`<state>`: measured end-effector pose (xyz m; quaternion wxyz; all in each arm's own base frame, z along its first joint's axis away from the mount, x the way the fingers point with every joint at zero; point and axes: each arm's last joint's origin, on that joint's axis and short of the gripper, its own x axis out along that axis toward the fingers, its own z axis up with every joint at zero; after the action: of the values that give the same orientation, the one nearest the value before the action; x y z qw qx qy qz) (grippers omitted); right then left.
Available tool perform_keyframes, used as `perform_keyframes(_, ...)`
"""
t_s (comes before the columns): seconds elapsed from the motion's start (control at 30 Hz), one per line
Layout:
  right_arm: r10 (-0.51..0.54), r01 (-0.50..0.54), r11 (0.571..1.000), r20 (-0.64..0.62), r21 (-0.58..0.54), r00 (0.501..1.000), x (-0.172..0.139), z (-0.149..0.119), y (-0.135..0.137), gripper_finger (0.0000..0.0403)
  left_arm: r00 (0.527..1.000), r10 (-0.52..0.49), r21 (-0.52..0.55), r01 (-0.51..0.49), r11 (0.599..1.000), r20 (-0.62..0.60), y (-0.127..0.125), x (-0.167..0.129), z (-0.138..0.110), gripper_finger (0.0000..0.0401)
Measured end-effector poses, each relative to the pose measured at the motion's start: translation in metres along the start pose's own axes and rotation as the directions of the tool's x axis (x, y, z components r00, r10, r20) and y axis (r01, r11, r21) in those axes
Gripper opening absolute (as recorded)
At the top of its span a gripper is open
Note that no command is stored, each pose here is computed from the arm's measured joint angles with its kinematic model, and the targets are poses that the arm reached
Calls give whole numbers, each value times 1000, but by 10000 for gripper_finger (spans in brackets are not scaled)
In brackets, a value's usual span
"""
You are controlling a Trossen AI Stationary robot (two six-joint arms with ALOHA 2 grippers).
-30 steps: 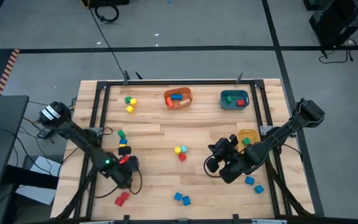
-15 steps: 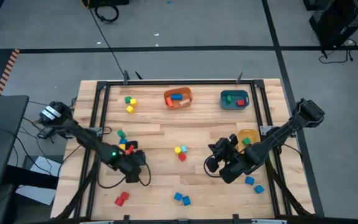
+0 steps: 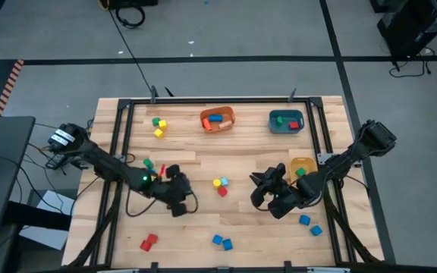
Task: Sort blocks by size
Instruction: Put the light blue half circle block into the blue bin
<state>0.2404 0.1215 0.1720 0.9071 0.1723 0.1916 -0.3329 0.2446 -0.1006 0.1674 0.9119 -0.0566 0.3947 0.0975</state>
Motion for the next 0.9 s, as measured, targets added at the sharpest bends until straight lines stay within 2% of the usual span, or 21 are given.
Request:
perform_keyframes(0.13, 28, -28, 999, 18, -38, 999, 1, 2, 3, 115, 991, -34, -107, 49, 993, 133, 8, 6, 22, 89)
perform_keyframes(0.23, 65, -61, 995, 41, -74, 997, 1, 5, 9, 139, 970, -88, -166, 127, 978, 225, 17, 9, 39, 89)
perform_keyframes(0.4, 121, -110, 986, 83, -128, 989, 0, 12, 17, 173, 908, -161, -209, 256, 944, 386, 31, 9, 64, 89)
perform_keyframes(0.5, 140, -125, 981, 99, -148, 985, -1, 14, 20, 189, 860, -200, -189, 319, 929, 470, 36, 7, 76, 89)
perform_keyframes(0.67, 170, -141, 970, 134, -197, 976, -1, 20, 25, 211, 804, -246, -169, 390, 905, 541, 38, 3, 85, 89)
perform_keyframes(0.9, 220, -133, 910, 185, -393, 958, 9, 38, 28, 241, 798, -234, -248, 428, 869, 556, 39, 2, 86, 89)
